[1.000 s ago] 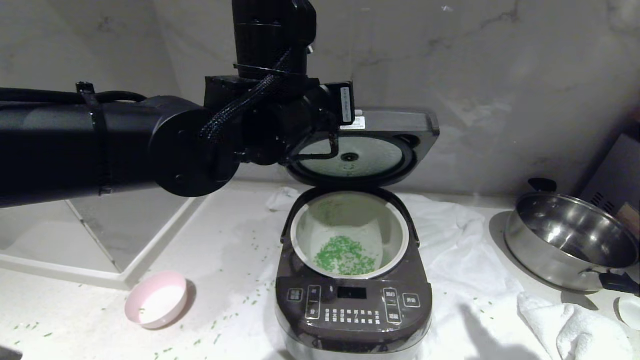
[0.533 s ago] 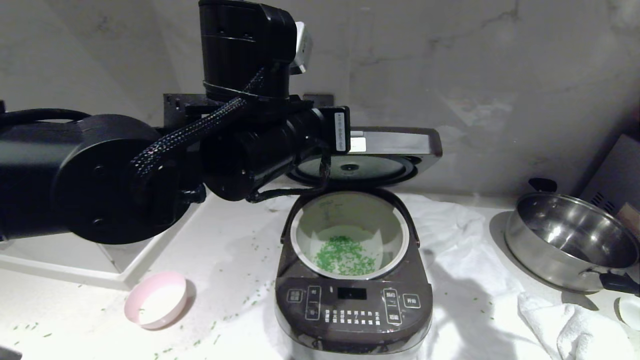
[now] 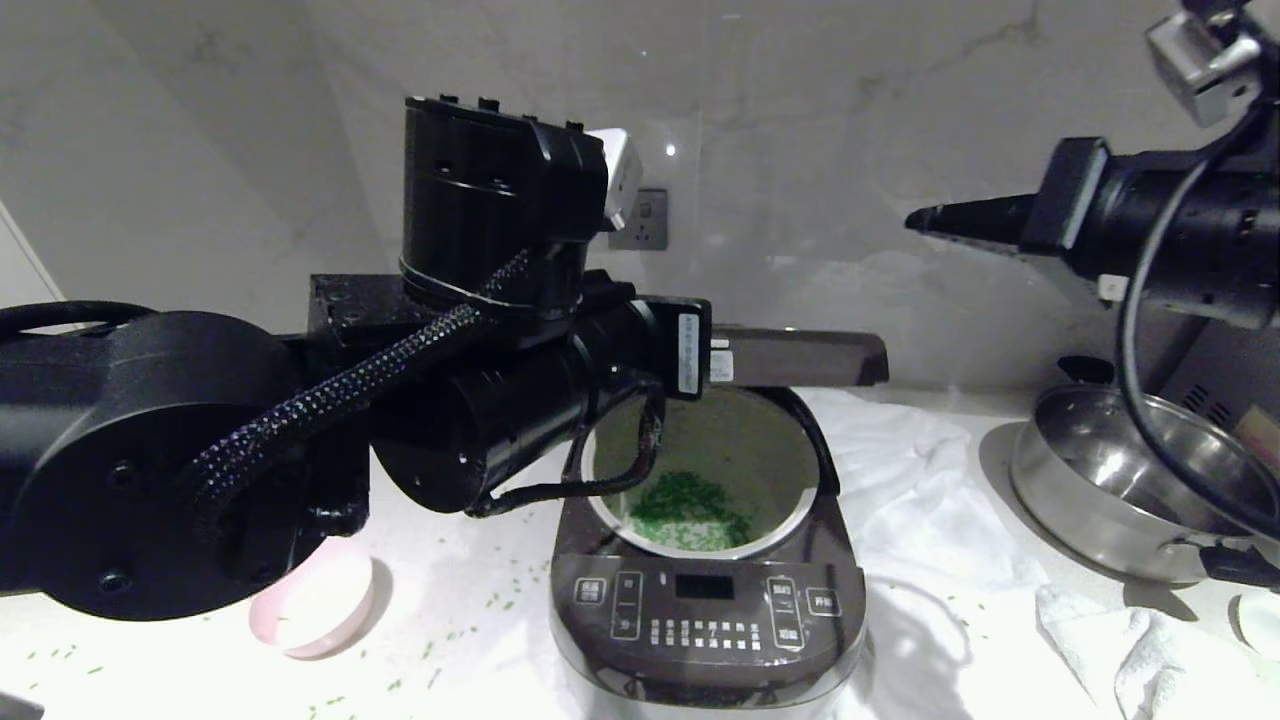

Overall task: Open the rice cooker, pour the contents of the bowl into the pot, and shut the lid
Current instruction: Close the rice cooker

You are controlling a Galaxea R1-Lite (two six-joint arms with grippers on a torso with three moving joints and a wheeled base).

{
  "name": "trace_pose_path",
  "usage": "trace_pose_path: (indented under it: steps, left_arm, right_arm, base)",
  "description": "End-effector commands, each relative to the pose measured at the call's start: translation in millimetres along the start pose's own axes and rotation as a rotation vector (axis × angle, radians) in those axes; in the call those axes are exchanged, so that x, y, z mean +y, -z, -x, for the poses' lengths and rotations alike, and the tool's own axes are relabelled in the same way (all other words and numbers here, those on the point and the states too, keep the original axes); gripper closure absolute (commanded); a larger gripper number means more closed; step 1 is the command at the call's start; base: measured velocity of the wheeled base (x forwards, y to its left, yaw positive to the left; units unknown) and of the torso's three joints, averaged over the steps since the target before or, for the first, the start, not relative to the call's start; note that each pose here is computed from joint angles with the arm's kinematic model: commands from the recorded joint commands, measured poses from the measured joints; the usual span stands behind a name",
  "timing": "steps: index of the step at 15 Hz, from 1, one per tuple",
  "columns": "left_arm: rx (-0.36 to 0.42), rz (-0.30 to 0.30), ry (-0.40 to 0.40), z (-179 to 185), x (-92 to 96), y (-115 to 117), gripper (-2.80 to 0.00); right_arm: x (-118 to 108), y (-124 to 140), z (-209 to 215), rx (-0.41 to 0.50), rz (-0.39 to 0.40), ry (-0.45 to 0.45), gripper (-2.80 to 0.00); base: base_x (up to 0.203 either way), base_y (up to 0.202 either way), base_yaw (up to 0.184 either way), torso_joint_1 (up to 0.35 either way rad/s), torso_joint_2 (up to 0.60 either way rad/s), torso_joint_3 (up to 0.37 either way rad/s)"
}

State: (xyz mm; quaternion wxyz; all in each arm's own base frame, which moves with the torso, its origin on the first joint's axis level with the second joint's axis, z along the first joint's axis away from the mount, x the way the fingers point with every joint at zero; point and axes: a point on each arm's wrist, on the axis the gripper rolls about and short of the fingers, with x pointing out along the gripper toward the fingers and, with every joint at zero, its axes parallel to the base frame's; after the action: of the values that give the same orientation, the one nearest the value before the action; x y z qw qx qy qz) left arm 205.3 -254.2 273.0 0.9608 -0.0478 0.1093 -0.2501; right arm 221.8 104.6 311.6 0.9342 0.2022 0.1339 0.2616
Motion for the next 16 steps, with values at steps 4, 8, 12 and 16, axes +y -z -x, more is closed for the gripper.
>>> trace_pose_path:
  steps: [4,8,12,16]
  left_arm:
    - [0.093,-0.014,-0.008,-1,0.5,31,0.0]
    - [0.123,0.003,-0.018,9,7.4,40,0.0]
    - [0.17,0.048,-0.04,12,13.3,55,0.0]
    - [0.237,0.076,-0.068,12,19.1,77,0.0]
  right_arm:
    - [-5,46,-58,0.177,-0.093,-0.002,0.0]
    - [-11,79,-59,0.231,-0.121,-0.001,0.0]
    - [-15,97,-49,0.248,-0.207,-0.003,0.0]
    - [-20,111,-47,0.259,-0.228,0.0,0.0]
  base:
    - [0.0,0.0,0.0,0.0,0.0,0.0]
    - [0.0,0.0,0.0,0.0,0.0,0.0]
    - [0.0,0.0,0.0,0.0,0.0,0.0]
    - [0.0,0.0,0.0,0.0,0.0,0.0]
